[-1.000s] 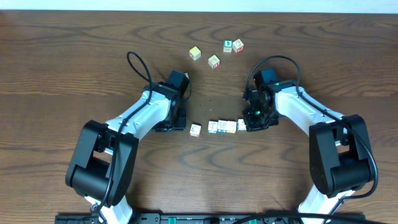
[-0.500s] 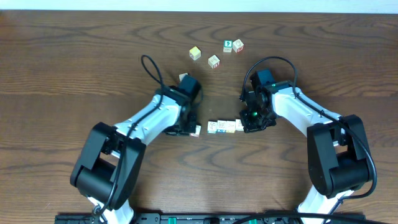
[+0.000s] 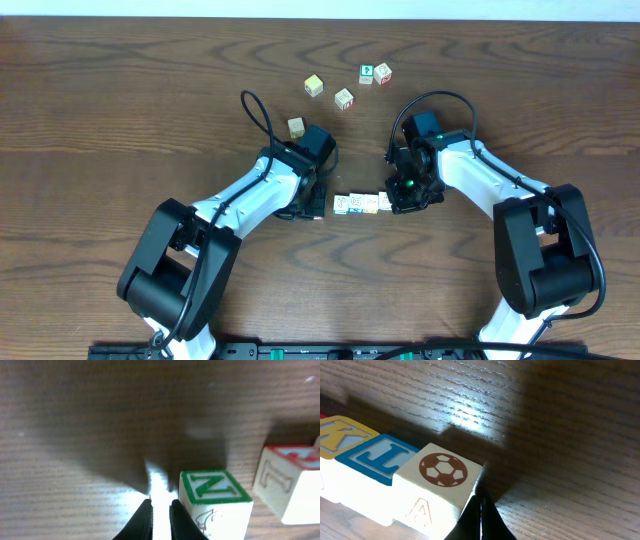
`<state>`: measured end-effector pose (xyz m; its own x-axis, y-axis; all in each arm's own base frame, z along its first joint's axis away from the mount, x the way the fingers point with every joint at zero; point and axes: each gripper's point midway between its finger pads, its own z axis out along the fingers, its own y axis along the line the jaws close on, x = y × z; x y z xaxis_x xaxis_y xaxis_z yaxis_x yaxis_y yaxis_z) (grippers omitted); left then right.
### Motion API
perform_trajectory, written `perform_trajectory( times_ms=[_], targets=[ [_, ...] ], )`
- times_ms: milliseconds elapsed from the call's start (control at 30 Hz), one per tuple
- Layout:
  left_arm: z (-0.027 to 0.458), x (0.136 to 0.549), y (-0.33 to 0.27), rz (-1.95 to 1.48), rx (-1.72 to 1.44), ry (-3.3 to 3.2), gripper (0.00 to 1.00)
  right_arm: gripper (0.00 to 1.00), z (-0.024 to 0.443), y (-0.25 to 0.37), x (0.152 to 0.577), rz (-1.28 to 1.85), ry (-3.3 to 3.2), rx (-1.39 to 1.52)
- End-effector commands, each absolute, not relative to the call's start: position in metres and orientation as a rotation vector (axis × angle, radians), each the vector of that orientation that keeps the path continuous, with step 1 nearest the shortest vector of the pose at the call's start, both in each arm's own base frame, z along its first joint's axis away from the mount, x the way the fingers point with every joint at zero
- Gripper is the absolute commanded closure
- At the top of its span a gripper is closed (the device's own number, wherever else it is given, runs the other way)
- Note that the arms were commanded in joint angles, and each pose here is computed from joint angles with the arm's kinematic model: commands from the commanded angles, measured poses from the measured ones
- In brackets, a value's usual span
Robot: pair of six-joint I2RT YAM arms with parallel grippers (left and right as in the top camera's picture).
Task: Lift 5 blocks
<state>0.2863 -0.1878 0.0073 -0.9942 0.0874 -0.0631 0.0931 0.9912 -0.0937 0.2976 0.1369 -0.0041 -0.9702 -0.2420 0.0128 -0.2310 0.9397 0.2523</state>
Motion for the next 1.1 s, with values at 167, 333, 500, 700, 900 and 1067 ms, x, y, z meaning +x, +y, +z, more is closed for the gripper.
perform_trajectory(
  times_ms=[167,333,500,700,900,1067],
  targets=[
    [0.012,0.288,-0.191,-0.193,0.103,3.054,0.86,0.99,-0.017,0.138,0.281,-0.358,-2.988,0.389],
    [0.013,0.292,-0.193,-0.207,0.086,3.037,0.86,0.99,-0.016,0.136,0.276,-0.35,-2.968,0.382],
    [0.014,0.298,-0.197,-0.231,0.06,3.01,0.86,0.99,-0.016,0.135,0.274,-0.347,-2.962,0.38],
    [0.015,0.302,-0.2,-0.243,0.061,2.991,0.85,0.99,-0.016,0.135,0.274,-0.347,-2.963,0.381],
    [0.014,0.309,-0.188,-0.142,0.053,2.961,0.85,0.99,-0.016,0.135,0.274,-0.345,-2.96,0.38],
    [0.011,0.296,-0.158,0.041,0.043,3.018,0.85,0.99,-0.017,0.132,0.274,-0.318,-2.962,0.38]
  ],
)
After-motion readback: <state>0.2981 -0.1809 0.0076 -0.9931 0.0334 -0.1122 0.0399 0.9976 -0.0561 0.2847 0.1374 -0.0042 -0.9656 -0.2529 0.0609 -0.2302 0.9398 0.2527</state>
